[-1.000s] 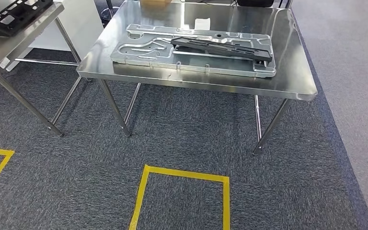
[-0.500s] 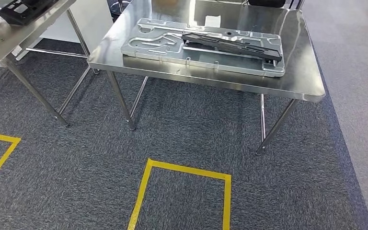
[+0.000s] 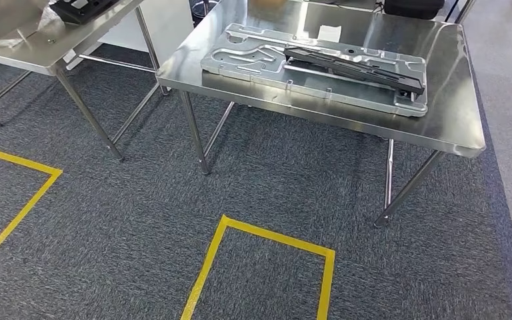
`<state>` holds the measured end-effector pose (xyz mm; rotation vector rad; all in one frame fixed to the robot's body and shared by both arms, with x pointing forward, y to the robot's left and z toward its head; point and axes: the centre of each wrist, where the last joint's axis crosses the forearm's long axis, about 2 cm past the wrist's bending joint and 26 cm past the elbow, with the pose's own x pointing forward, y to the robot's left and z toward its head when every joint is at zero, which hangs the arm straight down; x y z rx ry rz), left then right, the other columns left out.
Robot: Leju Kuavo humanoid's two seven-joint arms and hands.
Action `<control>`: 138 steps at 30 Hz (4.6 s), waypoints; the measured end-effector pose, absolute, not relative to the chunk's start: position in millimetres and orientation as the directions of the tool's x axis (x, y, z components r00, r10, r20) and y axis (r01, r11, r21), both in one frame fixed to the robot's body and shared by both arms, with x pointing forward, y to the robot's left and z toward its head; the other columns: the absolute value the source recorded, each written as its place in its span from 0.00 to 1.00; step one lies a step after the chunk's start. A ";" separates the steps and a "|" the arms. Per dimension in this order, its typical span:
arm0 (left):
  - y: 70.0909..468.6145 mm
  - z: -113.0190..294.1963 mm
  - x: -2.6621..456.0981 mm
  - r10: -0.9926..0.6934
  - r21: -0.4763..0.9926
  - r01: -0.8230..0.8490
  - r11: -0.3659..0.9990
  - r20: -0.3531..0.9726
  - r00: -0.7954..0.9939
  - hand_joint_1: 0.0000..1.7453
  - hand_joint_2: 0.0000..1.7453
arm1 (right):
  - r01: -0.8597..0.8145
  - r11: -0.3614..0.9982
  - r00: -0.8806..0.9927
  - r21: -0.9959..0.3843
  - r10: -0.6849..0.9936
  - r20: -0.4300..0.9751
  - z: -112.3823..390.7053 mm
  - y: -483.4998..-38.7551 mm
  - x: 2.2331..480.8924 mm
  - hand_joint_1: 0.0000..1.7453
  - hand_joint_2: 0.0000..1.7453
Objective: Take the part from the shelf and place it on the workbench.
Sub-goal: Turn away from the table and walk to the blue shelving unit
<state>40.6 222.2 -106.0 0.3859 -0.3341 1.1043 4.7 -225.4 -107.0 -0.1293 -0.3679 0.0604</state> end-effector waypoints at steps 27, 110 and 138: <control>212.9 -104.3 43.4 0.821 0.149 -0.925 0.349 0.429 0.378 0.00 0.00 | -0.028 0.992 0.946 -0.124 0.066 0.317 -107.2 -225.2 4.3 0.00 0.00; 211.4 -103.3 38.9 0.759 0.276 -0.857 0.434 0.399 0.514 0.00 0.00 | -0.262 0.931 0.903 -0.255 0.330 0.276 -108.4 -268.8 -3.2 0.00 0.00; 207.4 -102.8 37.8 0.796 0.278 -0.873 0.401 0.366 0.482 0.00 0.00 | -0.280 0.930 0.905 -0.236 0.338 0.259 -110.6 -273.6 -5.9 0.00 0.00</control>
